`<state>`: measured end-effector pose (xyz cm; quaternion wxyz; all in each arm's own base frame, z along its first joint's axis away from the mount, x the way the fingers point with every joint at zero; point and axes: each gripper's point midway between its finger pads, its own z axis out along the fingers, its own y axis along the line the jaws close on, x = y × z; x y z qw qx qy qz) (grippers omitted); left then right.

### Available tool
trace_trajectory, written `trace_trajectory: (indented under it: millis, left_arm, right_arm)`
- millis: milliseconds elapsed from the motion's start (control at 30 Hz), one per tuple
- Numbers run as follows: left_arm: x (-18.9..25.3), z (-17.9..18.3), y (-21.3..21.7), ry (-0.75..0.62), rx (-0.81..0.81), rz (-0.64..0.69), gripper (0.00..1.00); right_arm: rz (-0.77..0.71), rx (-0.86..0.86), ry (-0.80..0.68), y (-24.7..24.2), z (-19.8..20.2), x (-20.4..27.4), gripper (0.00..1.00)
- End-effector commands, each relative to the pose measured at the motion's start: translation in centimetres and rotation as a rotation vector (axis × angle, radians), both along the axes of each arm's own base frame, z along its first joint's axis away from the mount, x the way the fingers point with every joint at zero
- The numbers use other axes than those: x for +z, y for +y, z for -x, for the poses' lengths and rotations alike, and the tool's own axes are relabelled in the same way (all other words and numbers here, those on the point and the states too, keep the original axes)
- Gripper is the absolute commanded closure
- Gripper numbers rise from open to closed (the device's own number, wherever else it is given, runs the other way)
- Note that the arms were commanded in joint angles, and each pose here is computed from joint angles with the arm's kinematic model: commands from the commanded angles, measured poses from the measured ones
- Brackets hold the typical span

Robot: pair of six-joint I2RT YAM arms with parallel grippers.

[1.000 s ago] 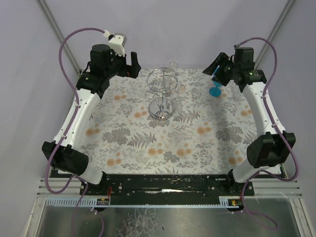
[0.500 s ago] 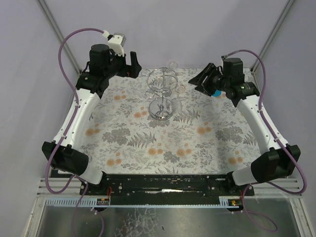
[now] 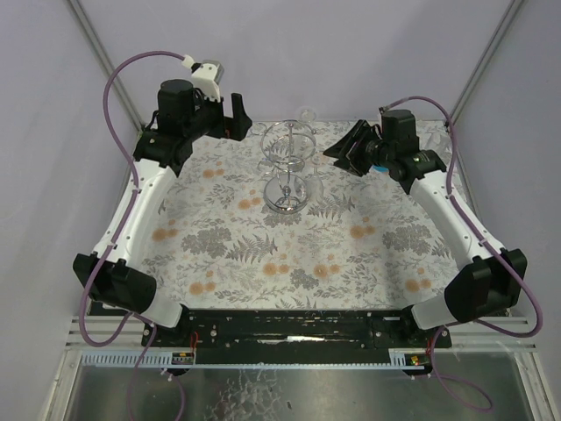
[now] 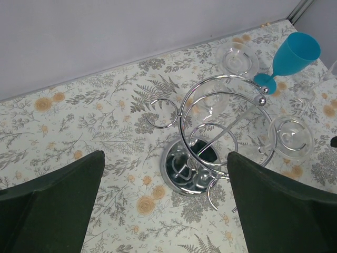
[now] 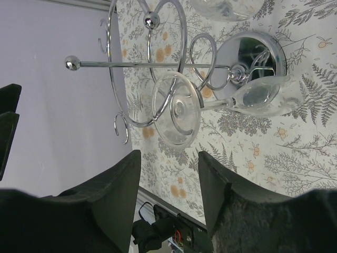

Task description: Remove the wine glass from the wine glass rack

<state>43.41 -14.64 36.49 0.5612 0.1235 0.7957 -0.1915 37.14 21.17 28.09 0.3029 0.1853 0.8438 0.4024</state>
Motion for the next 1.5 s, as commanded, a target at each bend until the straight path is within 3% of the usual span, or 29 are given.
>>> trace_trajectory:
  millis: [0, 733, 1000, 1367, 1467]
  left_arm:
    - [1.1, 1.1, 0.4, -0.024, -0.006, 0.003, 0.02]
    - [1.0, 1.4, 0.6, -0.026, -0.003, -0.007, 0.02]
    - [0.8, 1.5, 0.6, -0.023, -0.006, -0.01, 0.02]
    - [0.7, 1.5, 0.5, -0.02, -0.008, -0.01, 0.02]
    - [0.7, 1.5, 0.6, -0.019, -0.007, -0.009, 0.02]
  right_arm:
    - [-0.017, 0.003, -0.017, 0.8, -0.9, -0.1, 0.46]
    - [-0.025, 0.01, 0.011, 1.7, -2.1, -2.0, 0.54]
    - [-0.035, 0.009, 0.005, 1.8, -2.1, -1.9, 0.69]
    - [-0.036, 0.01, 0.004, 1.7, -1.9, -1.9, 0.98]
    - [-0.046, 0.014, 0.004, 1.8, -1.7, -1.7, 1.0]
